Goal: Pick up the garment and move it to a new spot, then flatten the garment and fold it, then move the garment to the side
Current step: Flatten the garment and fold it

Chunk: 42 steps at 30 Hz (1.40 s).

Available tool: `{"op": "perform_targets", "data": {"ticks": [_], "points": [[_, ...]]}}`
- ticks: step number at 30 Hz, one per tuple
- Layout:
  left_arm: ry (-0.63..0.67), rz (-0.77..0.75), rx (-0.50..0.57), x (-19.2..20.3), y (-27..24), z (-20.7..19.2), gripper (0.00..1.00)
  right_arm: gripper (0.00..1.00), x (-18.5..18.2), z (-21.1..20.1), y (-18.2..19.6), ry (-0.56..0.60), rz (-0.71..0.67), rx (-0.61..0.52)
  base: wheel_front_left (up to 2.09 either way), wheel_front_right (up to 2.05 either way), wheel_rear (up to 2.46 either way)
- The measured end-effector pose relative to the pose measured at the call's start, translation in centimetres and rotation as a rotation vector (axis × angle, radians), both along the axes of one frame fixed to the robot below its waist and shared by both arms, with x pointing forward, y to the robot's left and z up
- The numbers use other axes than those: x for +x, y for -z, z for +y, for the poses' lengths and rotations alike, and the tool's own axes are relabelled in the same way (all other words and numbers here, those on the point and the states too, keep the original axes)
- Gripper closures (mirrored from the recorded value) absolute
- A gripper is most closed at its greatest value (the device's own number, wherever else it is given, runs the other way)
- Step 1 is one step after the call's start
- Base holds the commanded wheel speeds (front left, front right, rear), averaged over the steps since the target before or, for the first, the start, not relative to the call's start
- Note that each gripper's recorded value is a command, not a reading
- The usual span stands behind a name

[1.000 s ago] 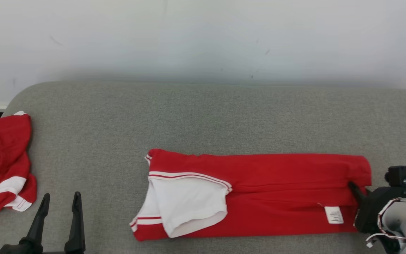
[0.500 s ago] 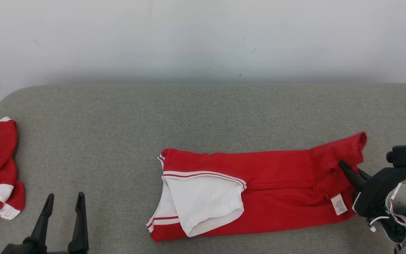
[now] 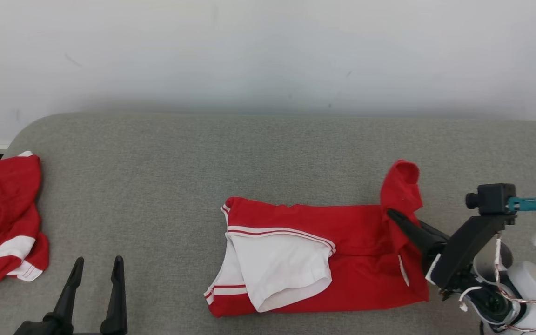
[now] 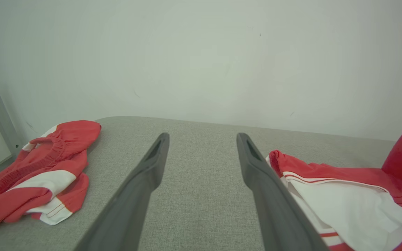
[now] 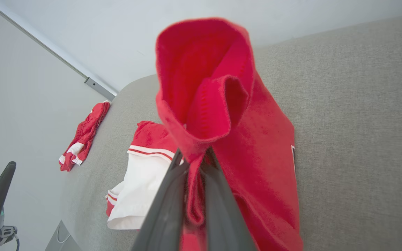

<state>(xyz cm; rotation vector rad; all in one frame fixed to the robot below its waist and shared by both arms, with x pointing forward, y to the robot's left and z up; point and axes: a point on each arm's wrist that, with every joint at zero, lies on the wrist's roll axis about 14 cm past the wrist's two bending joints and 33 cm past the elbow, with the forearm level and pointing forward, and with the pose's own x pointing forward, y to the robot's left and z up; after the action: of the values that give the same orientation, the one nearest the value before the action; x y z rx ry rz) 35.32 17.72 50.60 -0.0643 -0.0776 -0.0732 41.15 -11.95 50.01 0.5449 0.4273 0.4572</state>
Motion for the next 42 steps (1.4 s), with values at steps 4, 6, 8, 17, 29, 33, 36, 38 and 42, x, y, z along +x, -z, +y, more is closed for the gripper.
{"op": "perform_targets", "data": {"ticks": [4, 6, 8, 17, 29, 33, 36, 38, 42], "points": [[-0.012, 0.0, -0.004, -0.4, 0.0, 0.3, 0.0, 1.0, -0.3, 3.7, -0.7, -0.081, -0.005, 0.052, 0.0, 0.0, 0.0], [-0.021, -0.003, -0.007, -0.5, -0.1, 0.5, 0.0, 1.0, -0.1, 5.1, -1.1, -0.106, -0.012, 0.075, 0.0, 0.0, 0.0], [-0.026, 0.001, -0.009, -0.7, 0.0, 0.7, 0.0, 1.0, 0.0, 6.5, -1.4, -0.129, -0.017, 0.095, 0.0, 0.0, 0.0], [-0.064, 0.006, -0.016, -1.3, 0.2, 1.8, 0.0, 1.0, 0.1, 11.7, -1.5, -0.214, -0.004, 0.153, 0.0, 0.0, 0.0], [-0.098, 0.015, -0.022, -1.9, 0.4, 2.6, 0.0, 1.0, -0.2, 16.2, -0.9, -0.302, 0.026, 0.17, 0.0, 0.0, 0.0], [-0.107, 0.018, -0.025, -2.1, 0.5, 2.7, 0.0, 1.0, -0.5, 17.0, 0.1, -0.316, 0.046, 0.155, 0.0, 0.0, 0.0], [-0.111, 0.02, -0.026, -2.2, 0.6, 2.9, 0.0, 1.0, -0.3, 17.1, 0.6, -0.311, 0.04, 0.128, 0.0, 0.0, 0.0], [-0.114, 0.02, -0.026, -2.3, 0.6, 3.0, 0.0, 1.0, -0.2, 17.3, 0.7, -0.31, 0.042, 0.127, 0.0, 0.0, 0.0], [-0.117, 0.018, -0.024, -2.3, 0.5, 3.1, 0.0, 0.25, -0.2, 17.6, 0.8, -0.31, 0.044, 0.133, 0.0, 0.0, 0.0]]}}
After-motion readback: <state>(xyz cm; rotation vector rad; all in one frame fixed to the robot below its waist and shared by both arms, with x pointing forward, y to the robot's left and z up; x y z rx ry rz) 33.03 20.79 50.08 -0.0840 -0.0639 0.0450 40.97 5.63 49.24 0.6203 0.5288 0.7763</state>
